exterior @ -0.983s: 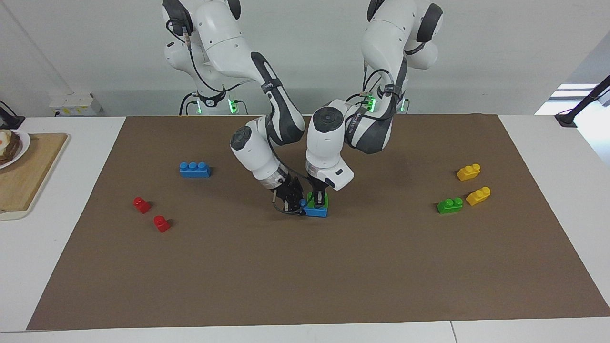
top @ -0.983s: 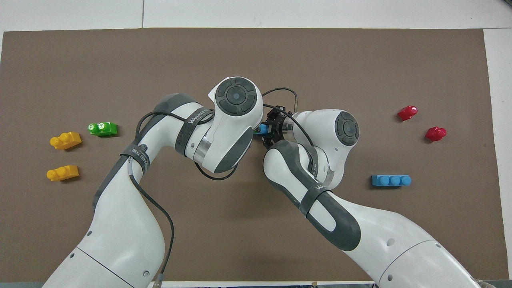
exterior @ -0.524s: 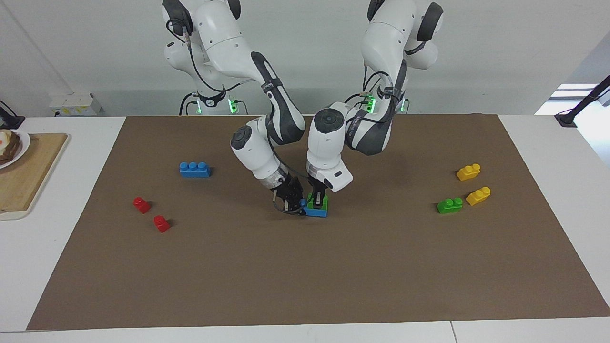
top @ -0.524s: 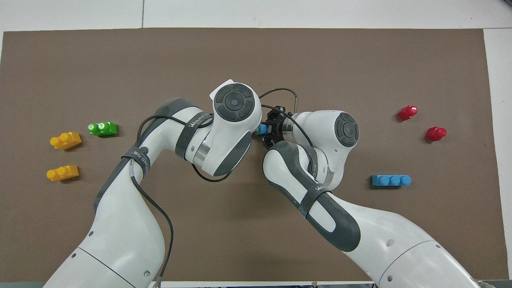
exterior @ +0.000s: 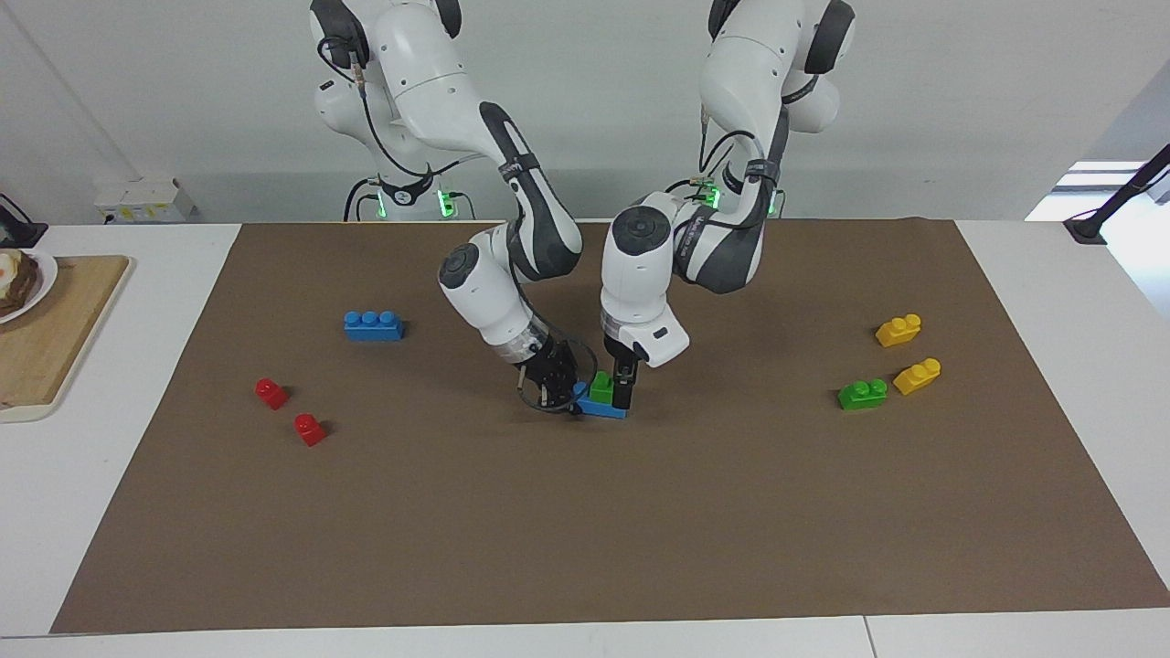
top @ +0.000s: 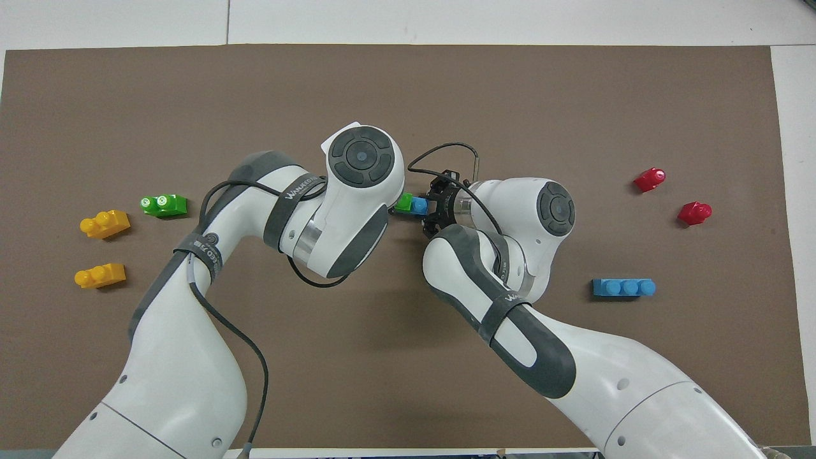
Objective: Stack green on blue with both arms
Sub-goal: 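Open the left gripper and withdraw it from the stacked bricks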
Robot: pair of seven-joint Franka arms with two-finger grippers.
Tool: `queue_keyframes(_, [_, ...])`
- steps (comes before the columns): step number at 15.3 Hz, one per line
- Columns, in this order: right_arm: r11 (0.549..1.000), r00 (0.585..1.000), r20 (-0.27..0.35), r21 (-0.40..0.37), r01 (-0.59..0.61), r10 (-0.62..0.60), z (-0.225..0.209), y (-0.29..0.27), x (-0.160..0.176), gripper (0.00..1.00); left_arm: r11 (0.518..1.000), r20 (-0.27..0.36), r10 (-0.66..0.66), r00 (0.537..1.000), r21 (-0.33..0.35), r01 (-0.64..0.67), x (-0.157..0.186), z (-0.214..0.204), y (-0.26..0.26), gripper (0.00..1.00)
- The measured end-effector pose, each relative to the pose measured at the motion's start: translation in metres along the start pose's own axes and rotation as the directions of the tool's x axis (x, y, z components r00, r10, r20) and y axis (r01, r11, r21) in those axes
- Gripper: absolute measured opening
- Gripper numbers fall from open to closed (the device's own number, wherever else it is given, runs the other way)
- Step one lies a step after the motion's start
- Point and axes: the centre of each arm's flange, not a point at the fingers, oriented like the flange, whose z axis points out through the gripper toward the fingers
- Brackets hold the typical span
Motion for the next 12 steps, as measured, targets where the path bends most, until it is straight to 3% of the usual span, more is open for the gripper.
queue_keyframes(5, [1.0,1.0,-0.016,0.009,-0.013,0.013,0.002,-0.003,0.013,0.94,0.993,-0.015,0.119,0.993,-0.018,-0.12,0.08,-0.071,0.007,1.0])
queue_keyframes(6, [1.0,1.0,-0.019,0.007,-0.014,0.015,0.003,-0.003,0.015,1.0,0.987,-0.019,0.162,0.987,-0.01,-0.162,0.098,-0.08,0.007,1.0])
queue_keyframes(9, [0.999,0.999,-0.018,-0.015,-0.028,0.028,0.0,-0.009,0.023,1.0,0.952,-0.025,0.306,0.952,0.017,-0.305,0.164,-0.101,0.005,1.0])
queue_keyframes(12, [0.999,1.0,-0.013,-0.049,-0.019,0.019,-0.014,-0.029,0.047,0.99,0.878,-0.005,0.477,0.879,0.049,-0.476,0.252,-0.117,-0.003,1.0])
